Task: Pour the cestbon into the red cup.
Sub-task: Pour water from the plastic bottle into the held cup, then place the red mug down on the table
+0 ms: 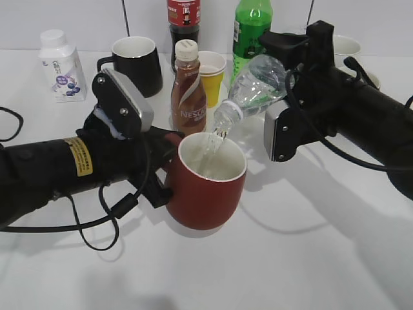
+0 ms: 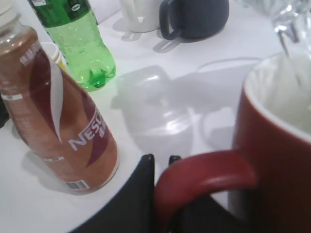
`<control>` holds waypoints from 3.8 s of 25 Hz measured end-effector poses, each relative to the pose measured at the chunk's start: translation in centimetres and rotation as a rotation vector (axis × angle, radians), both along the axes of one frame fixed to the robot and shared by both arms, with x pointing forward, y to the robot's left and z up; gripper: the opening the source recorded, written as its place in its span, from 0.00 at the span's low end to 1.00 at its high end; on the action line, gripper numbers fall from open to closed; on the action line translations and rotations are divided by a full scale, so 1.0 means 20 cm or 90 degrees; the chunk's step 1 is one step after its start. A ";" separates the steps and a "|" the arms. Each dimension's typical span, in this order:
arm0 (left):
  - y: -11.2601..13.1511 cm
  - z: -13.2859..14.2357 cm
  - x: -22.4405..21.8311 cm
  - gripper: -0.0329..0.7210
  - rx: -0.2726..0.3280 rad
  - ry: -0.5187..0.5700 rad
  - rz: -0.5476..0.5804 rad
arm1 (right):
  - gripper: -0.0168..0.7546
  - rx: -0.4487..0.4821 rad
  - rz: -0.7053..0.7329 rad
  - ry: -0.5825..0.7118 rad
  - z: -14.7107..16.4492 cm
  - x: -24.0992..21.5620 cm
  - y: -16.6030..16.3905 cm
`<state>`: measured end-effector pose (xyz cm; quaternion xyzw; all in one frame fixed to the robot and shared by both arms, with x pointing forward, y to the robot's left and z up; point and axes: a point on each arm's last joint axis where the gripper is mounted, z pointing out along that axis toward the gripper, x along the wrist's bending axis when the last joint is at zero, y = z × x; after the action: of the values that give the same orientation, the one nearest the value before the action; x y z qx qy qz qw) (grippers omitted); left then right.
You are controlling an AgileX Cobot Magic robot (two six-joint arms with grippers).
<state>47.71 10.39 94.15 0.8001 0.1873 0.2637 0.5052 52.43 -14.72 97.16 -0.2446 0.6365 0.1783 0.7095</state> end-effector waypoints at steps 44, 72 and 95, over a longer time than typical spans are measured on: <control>0.05 0.15 0.03 0.11 -0.126 -0.026 0.109 | 0.62 0.669 0.031 0.539 -0.04 0.00 0.01; 0.66 0.02 0.36 0.10 -0.147 -0.033 0.430 | 0.62 0.812 -0.143 0.641 -0.12 0.03 -0.06; 0.61 -0.23 0.58 0.10 -0.108 -0.047 0.416 | 0.62 0.796 -0.130 0.653 -0.13 0.02 -0.05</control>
<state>59.35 22.54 89.50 0.6427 0.4364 0.4242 0.4652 52.86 -15.74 94.65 0.3685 0.6840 0.5248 0.3478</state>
